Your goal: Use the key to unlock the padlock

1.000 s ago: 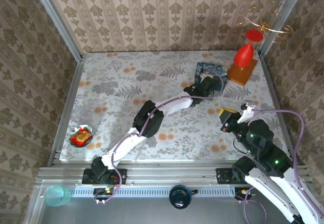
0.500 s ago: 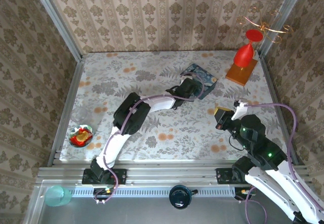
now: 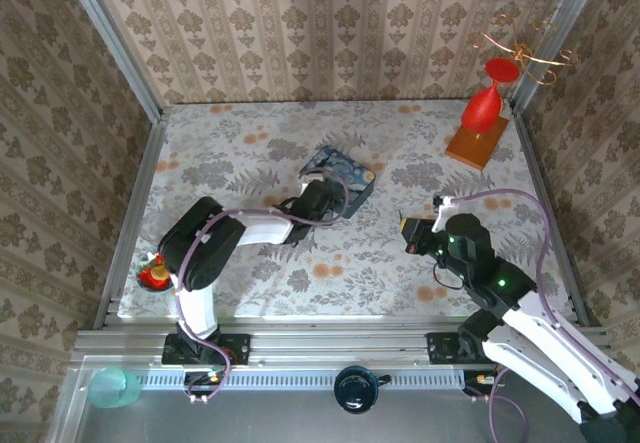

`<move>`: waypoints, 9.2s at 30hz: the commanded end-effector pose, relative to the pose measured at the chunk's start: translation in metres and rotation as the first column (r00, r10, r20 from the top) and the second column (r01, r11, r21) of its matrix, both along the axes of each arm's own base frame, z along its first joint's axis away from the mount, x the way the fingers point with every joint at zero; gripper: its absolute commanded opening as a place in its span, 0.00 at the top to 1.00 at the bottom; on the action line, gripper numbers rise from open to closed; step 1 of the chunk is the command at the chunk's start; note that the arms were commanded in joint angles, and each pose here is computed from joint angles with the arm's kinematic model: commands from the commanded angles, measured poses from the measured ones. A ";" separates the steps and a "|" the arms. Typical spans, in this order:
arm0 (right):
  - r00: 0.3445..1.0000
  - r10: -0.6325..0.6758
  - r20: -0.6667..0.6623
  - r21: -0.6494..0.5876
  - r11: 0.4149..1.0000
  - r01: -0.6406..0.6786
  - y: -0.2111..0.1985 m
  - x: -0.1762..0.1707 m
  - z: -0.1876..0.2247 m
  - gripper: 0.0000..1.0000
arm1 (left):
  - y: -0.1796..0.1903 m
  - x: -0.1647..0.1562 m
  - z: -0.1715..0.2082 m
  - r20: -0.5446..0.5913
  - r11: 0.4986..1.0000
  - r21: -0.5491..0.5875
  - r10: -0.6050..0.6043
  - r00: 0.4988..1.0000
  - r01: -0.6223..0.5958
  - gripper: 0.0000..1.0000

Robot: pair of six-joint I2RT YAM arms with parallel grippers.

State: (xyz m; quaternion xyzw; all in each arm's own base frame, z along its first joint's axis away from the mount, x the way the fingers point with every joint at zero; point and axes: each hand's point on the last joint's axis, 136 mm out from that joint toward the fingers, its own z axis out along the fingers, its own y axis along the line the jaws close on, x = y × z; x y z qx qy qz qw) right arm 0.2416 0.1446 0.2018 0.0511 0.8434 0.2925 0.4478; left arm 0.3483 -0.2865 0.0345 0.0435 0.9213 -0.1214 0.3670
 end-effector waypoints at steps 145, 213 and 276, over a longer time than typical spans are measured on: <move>0.842 0.509 -0.178 0.507 0.781 -0.365 0.112 0.038 -0.096 1.00 | -0.051 -0.067 0.109 -0.091 0.545 -0.836 -0.263 0.960 0.070 1.00; 0.911 0.382 -0.157 0.646 0.737 -0.198 0.093 0.073 -0.094 1.00 | -0.075 -0.083 0.140 -0.024 0.405 -0.907 -0.332 0.943 0.120 1.00; 0.887 0.118 -0.447 -0.179 0.959 -0.218 0.069 0.029 -0.155 0.62 | -0.048 -0.040 0.023 -0.165 0.753 -0.657 -0.205 0.965 0.048 1.00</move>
